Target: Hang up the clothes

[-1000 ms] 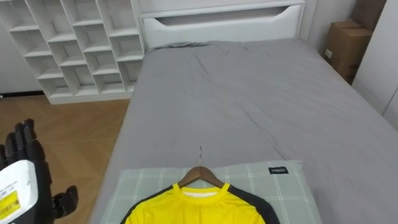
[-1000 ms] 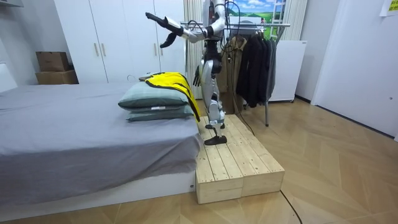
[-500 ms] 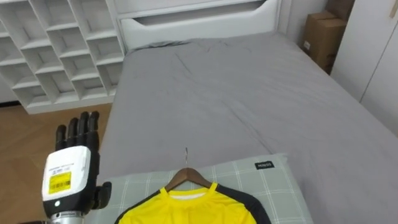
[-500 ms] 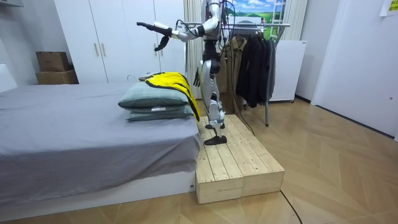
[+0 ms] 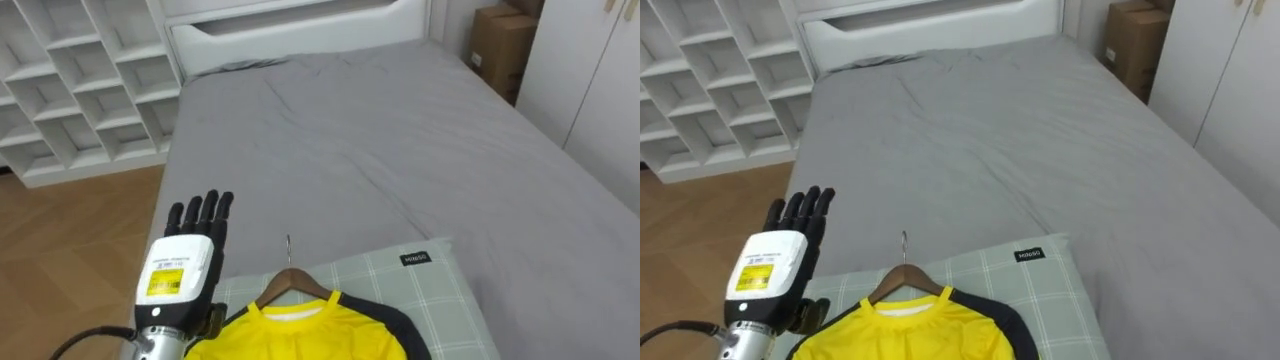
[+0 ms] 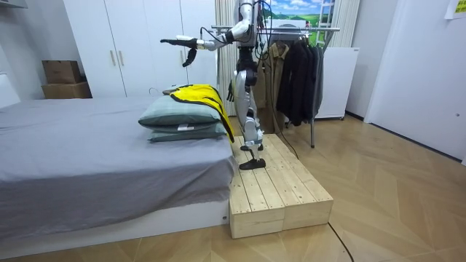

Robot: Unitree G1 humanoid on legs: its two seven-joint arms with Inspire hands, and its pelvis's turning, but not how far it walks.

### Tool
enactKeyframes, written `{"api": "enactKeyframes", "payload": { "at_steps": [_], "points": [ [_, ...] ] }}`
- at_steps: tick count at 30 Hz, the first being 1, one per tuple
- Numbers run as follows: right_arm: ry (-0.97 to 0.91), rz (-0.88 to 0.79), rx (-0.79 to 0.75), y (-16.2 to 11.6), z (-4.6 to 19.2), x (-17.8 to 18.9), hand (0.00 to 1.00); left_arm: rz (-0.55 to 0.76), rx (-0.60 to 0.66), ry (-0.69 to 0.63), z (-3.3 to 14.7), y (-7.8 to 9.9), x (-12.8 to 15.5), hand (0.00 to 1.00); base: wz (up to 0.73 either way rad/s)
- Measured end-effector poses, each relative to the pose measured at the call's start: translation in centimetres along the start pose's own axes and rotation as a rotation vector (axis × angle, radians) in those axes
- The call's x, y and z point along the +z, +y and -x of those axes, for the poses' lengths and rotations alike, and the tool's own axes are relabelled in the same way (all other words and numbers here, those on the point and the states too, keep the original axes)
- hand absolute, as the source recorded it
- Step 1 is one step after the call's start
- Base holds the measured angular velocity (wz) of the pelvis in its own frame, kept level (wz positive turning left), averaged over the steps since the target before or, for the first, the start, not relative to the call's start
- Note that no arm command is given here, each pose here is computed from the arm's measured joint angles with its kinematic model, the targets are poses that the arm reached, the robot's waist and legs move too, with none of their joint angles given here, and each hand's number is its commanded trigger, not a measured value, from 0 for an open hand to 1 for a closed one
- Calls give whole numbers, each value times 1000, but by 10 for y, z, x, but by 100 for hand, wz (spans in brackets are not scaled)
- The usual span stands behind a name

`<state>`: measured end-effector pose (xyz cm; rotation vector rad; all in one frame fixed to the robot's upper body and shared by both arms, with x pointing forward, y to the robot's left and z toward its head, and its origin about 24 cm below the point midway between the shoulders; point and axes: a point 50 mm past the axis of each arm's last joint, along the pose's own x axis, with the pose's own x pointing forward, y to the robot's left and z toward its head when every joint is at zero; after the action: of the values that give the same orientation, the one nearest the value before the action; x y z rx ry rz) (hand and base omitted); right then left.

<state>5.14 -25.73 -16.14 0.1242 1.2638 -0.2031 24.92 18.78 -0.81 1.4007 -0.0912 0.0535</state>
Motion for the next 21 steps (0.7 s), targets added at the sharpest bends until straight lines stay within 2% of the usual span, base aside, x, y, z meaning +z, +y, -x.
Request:
{"api": "enactKeyframes", "payload": {
  "at_steps": [9, 14, 16, 19, 21],
  "points": [
    [23, 26, -38, -4, 2, -7, 0, 0, -76, 33, 2, -8, -5, 0, -3],
    [-14, 33, -52, 5, -1, 0, 0, 32, -139, 138, 7, -16, -25, 0, -31],
    [4, 43, -82, -2, 1, -6, 0, 45, -164, 147, 1, -17, -26, 0, 38],
    [88, 106, -109, -10, 6, -27, 0, 57, -126, 117, -12, -9, -19, 0, 48],
    [157, 131, -109, -11, 8, -41, 0, 95, -119, 144, -13, -9, -22, 0, -25]
  ]
}}
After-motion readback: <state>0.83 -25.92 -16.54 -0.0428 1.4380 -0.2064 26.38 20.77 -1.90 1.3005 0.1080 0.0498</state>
